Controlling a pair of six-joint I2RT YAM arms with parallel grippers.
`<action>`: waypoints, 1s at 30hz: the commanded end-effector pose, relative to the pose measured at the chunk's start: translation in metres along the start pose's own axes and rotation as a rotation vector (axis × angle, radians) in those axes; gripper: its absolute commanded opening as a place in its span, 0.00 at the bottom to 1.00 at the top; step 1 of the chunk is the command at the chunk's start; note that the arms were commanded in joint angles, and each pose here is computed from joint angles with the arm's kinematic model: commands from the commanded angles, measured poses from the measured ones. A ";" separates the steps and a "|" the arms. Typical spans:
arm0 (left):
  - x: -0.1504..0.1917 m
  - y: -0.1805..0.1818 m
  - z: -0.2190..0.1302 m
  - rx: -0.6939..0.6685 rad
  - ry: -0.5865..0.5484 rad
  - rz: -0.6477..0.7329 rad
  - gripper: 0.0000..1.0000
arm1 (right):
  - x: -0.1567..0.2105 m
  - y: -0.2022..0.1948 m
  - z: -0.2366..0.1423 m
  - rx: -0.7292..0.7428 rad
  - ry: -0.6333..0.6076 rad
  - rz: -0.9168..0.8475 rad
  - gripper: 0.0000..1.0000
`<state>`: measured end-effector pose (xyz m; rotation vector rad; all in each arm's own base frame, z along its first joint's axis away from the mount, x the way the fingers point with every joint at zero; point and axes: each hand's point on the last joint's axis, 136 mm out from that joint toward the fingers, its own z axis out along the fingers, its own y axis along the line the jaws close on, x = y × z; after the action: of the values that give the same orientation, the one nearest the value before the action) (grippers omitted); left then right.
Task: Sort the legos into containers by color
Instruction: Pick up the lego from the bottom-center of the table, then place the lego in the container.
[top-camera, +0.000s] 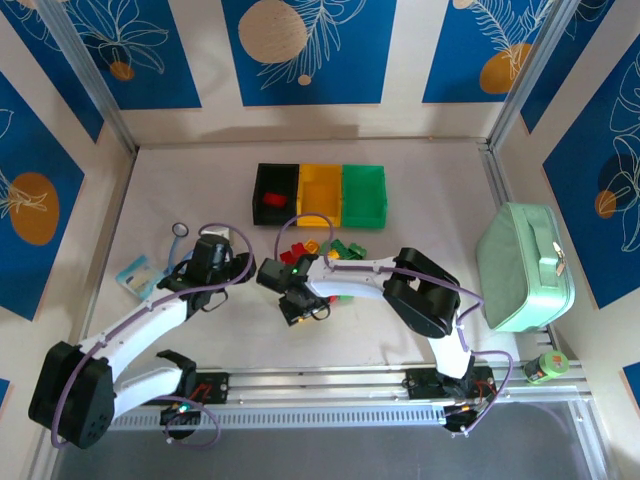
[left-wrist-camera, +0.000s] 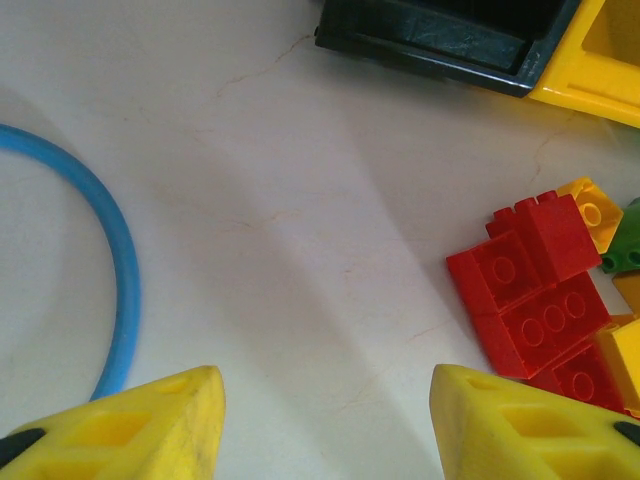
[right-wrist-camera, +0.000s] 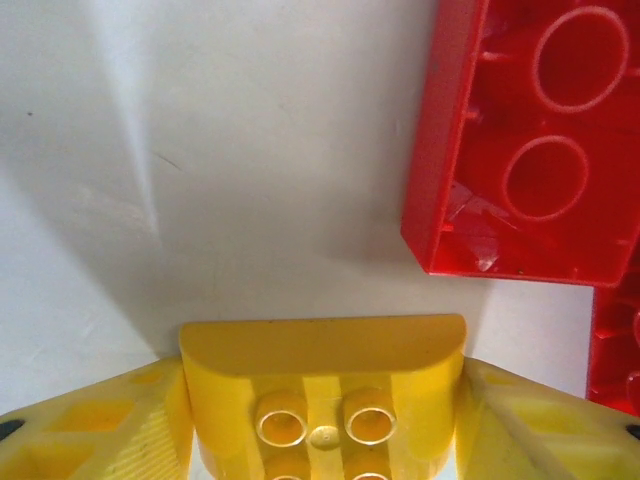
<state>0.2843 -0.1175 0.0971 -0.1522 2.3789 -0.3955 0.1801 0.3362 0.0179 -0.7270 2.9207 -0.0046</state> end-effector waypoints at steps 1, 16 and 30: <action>0.002 0.005 -0.006 -0.022 -0.009 0.015 0.56 | 0.012 -0.003 0.001 0.026 0.047 -0.010 0.59; -0.011 -0.005 -0.020 0.018 -0.049 0.044 0.57 | -0.094 -0.041 -0.101 -0.125 -0.203 0.024 0.58; -0.004 -0.011 -0.034 0.078 -0.064 0.058 0.57 | -0.190 -0.131 -0.105 -0.122 -0.273 0.164 0.57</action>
<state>0.2742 -0.1176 0.1357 -0.0921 2.2627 -0.4433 0.3841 0.3080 0.1539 -0.4265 2.6975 0.2441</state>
